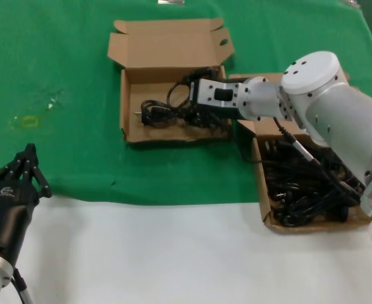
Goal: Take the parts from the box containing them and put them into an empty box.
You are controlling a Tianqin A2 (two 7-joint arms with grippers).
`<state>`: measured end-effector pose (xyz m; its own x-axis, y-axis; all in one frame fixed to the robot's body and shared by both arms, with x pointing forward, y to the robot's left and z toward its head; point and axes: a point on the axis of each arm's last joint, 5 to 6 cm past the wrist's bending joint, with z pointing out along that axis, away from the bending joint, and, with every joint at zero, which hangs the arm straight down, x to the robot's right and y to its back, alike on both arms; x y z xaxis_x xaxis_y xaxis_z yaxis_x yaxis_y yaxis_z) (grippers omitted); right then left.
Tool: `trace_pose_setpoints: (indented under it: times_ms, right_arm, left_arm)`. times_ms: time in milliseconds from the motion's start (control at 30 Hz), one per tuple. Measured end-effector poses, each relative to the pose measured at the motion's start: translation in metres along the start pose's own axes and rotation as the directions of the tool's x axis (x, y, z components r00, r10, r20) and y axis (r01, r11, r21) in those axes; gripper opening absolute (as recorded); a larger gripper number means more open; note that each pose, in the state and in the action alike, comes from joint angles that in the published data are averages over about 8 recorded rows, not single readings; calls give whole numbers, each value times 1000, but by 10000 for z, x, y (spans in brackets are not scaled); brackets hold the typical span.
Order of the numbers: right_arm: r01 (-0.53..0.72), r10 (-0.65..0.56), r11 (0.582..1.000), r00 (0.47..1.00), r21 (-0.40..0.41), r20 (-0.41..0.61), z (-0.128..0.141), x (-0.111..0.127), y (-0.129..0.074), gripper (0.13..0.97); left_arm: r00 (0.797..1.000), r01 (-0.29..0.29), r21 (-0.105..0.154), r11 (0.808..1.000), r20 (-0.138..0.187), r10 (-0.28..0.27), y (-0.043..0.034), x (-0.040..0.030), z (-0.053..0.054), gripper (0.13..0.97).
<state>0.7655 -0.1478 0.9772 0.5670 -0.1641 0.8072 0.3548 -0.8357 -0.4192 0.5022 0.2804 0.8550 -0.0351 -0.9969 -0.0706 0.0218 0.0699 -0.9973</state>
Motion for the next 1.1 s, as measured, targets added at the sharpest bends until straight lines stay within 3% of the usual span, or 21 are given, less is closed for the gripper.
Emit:
trace_pose_setpoints:
  times_ms: [67,333,467,767,1100]
  right_arm:
    - [-2,2,1000,1000,5,-10,-2,14,-6,364]
    - [-30,32,999,996,33,-82,-45,137,-2,546]
    - [-46,51,998,992,47,-113,-74,190,21,546]
    - [-55,61,997,990,54,-125,-88,210,34,753]
    - [-132,141,987,983,87,-115,-5,-52,42,904]
  left_arm:
    - [1000,0,0,1000,0,0,0,0,0,144]
    - [1000,0,0,1000,0,0,0,0,0,144]
    - [1000,0,0,1000,0,0,0,0,0,144]
    - [1000,0,0,1000,0,0,0,0,0,144]
    - [1000,0,0,1000,0,0,0,0,0,178]
